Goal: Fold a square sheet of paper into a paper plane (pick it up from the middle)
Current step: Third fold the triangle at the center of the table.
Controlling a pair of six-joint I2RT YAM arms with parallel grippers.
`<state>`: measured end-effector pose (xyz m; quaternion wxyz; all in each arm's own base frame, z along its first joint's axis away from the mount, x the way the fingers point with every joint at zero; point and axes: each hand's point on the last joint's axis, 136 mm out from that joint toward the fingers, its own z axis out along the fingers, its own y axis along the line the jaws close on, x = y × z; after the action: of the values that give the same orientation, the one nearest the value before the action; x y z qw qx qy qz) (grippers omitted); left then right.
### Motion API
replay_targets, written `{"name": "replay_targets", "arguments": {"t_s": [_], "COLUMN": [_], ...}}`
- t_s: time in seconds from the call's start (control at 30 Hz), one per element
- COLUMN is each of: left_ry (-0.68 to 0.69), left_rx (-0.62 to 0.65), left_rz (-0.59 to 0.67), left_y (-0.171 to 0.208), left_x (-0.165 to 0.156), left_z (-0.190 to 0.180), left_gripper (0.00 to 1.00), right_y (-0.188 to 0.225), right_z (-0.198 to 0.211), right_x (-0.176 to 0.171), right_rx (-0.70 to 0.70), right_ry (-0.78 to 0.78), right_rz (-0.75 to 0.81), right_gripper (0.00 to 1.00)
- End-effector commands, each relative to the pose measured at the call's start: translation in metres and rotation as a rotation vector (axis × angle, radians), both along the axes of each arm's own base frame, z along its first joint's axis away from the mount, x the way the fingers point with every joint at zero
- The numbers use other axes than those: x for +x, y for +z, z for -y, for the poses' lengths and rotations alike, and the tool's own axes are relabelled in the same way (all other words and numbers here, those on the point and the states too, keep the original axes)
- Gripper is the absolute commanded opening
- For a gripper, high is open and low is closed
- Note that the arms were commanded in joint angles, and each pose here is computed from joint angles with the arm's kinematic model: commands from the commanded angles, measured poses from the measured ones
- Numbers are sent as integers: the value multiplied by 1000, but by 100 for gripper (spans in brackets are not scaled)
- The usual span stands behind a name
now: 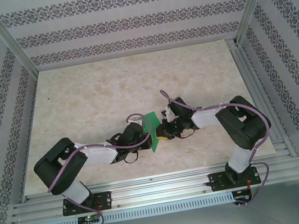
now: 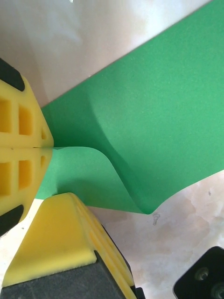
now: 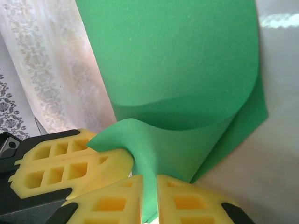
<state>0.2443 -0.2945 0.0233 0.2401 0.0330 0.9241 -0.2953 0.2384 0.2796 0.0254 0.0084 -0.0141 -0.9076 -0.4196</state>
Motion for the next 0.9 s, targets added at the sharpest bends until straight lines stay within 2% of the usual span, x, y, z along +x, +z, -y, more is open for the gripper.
{"name": "replay_targets", "arguments": {"t_s": [0.0,0.6,0.87], "left_ry": [49,42,28], "left_rx": [-13,12,4], "left_rz": [12,-25,-33], "left_y": [3,-12,-13], "left_x": [6,1,-3], "left_z": [-6,-5,-2], "left_gripper": [5,5,6], "right_y": [16,30,21], "right_z": [-8,-8,-16], "right_x": [5,3,-5], "right_rx": [35,23,13], "right_ry": [9,9,9], "right_rz": [39,64,47], "right_gripper": [16,14,13]}}
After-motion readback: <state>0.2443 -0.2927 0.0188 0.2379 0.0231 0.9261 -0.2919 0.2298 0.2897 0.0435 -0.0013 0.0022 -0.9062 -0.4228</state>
